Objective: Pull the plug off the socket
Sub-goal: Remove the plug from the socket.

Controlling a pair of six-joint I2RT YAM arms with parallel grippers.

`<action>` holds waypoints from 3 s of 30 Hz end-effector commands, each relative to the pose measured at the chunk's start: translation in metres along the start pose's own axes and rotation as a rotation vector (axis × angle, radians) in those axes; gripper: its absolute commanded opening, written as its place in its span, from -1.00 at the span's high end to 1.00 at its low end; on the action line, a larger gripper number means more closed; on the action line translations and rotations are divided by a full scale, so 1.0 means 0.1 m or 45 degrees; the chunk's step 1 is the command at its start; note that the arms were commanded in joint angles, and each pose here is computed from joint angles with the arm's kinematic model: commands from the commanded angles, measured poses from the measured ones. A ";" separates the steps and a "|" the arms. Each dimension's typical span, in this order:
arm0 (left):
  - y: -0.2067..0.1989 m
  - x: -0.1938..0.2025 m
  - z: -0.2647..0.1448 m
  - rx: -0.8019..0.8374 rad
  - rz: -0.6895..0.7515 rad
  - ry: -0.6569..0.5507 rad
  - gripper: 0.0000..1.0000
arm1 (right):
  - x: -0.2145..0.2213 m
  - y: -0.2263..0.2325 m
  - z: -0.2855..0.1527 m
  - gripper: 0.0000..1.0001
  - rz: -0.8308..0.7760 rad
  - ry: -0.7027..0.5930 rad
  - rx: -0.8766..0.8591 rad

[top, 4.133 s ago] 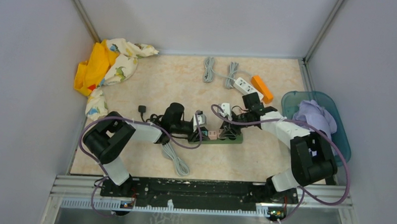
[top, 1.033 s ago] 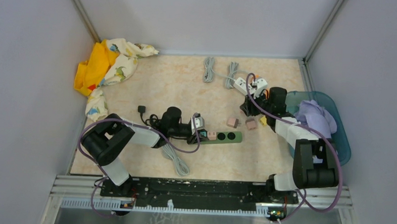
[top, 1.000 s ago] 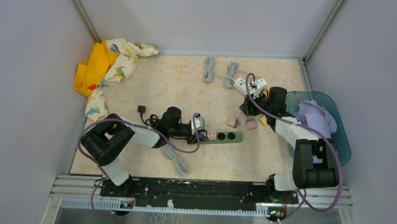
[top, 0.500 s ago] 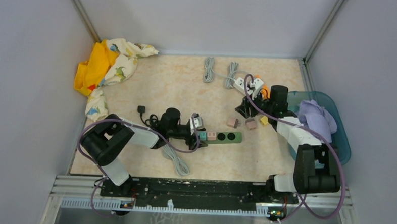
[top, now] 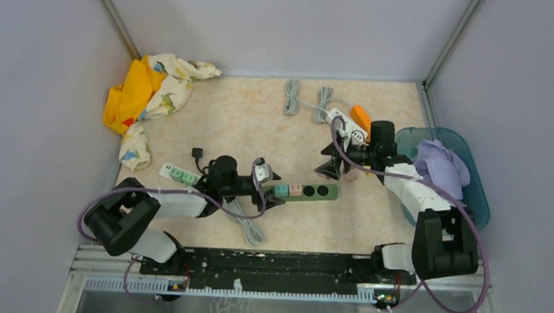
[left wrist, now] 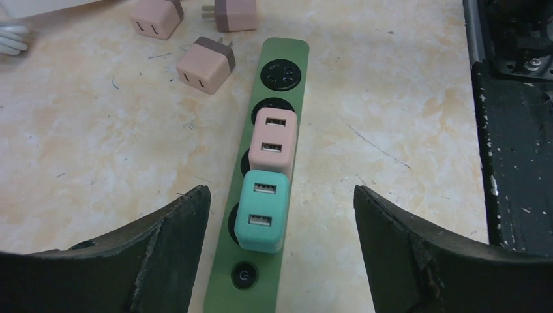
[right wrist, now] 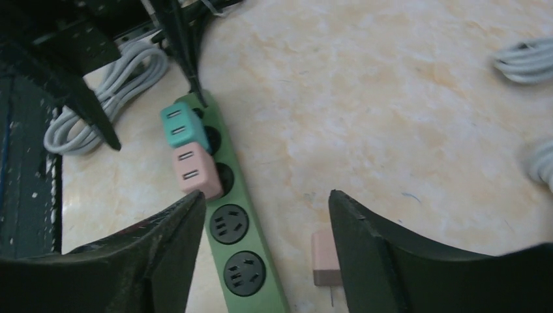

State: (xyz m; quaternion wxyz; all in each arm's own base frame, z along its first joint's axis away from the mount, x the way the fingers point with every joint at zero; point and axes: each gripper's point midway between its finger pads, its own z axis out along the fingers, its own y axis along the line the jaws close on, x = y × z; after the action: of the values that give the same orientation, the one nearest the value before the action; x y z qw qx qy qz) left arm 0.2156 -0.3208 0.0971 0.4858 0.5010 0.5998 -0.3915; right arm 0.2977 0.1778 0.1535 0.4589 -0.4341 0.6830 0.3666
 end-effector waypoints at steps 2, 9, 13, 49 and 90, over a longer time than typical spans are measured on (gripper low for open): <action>-0.05 -0.09 -0.18 -0.063 0.029 -0.063 -0.69 | -0.13 0.67 0.20 -0.51 -0.381 -0.048 -0.364; -0.04 -0.06 -0.35 -0.156 0.083 -0.106 -0.68 | 0.22 0.84 0.60 -0.58 -0.524 0.161 -0.408; -0.08 -0.01 -0.35 -0.133 0.090 -0.106 -0.69 | 0.34 0.80 0.72 -0.46 -0.550 0.249 -0.364; -0.12 0.07 -0.07 -0.013 0.150 -0.273 -0.35 | 0.54 0.94 0.79 1.00 -0.597 0.433 -0.486; -0.12 0.18 0.05 0.033 0.116 -0.155 0.99 | 0.52 0.86 0.64 1.00 -0.587 0.315 -0.487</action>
State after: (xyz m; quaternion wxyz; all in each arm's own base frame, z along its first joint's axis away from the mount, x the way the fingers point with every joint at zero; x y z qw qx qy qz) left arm 0.2124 -0.3199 0.0814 0.5434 0.4998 0.5476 -0.3939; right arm 0.2301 0.2497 0.0695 0.3124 -0.6724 0.5990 0.3026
